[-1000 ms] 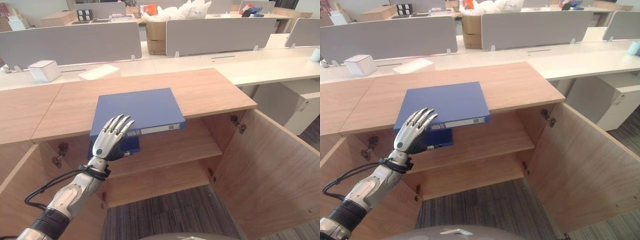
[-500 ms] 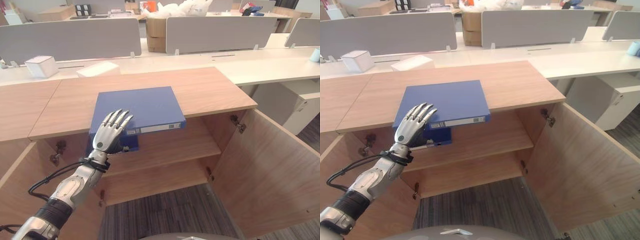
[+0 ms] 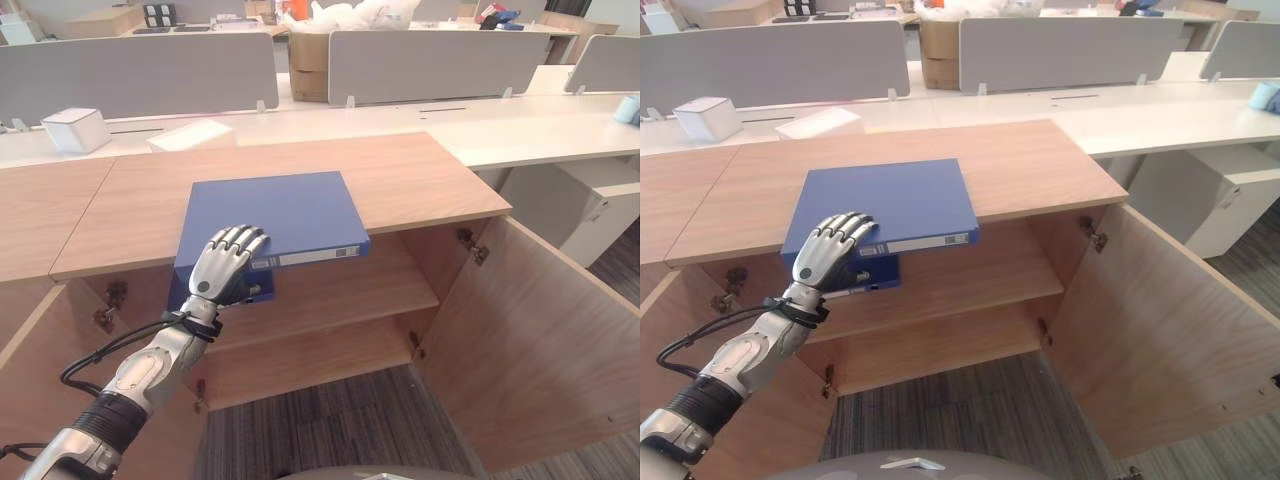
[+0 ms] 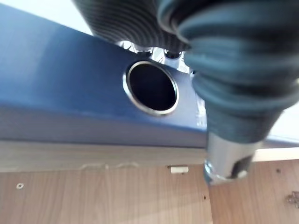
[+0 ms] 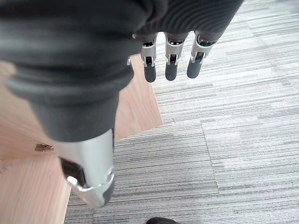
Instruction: Put the empty folder in the office cabinet
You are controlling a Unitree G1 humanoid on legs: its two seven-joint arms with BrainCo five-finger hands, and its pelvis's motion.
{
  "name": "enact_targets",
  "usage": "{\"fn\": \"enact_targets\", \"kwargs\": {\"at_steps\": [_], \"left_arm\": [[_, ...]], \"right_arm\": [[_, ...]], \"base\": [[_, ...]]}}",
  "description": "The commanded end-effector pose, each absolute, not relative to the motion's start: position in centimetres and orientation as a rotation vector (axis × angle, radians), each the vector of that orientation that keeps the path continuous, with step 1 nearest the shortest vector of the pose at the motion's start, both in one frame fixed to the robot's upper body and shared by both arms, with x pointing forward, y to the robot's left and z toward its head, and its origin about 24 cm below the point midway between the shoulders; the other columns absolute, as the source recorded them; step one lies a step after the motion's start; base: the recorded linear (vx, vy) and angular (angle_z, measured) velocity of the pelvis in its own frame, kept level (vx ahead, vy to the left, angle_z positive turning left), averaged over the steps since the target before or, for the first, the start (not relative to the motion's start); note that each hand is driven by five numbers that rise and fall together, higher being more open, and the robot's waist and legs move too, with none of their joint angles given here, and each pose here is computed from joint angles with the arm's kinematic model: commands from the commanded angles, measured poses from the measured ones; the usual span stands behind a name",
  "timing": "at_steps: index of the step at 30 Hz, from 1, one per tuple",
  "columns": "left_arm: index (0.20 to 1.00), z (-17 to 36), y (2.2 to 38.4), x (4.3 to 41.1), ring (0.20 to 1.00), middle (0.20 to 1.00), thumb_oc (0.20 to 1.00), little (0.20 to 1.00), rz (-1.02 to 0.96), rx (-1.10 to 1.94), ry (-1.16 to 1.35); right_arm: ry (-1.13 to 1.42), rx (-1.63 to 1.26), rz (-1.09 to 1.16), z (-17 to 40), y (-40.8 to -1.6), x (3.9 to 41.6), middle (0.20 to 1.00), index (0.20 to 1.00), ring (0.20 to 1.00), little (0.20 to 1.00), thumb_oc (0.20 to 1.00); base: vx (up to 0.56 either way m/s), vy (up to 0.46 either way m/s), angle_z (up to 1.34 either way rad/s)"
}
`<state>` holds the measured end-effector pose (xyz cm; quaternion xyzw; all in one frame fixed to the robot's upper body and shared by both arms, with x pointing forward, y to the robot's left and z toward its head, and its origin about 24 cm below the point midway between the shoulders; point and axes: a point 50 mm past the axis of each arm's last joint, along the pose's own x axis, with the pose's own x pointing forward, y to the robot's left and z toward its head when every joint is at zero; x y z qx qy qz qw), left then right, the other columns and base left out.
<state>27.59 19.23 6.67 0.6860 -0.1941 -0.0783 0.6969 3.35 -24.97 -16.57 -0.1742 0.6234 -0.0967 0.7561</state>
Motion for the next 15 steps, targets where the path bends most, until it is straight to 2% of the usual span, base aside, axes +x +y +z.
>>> {"fn": "enact_targets", "kwargs": {"at_steps": [1, 15], "left_arm": [[0.200, 9.7, 20.0, 30.0, 0.200, 0.200, 0.200, 0.200, -0.116, 1.623, -0.494], [0.200, 10.6, 20.8, 30.2, 0.200, 0.200, 0.200, 0.200, -0.092, 1.623, -0.507]], "right_arm": [[1.296, -0.441, -0.262, -15.8, -26.8, 5.7, 1.000, 1.000, 1.000, 1.000, 1.000], [1.217, -0.382, -0.292, -15.6, -26.4, 7.3, 1.000, 1.000, 1.000, 1.000, 1.000]], "base": [[0.00, 0.000, 0.00], [-0.03, 0.029, -0.06]]}}
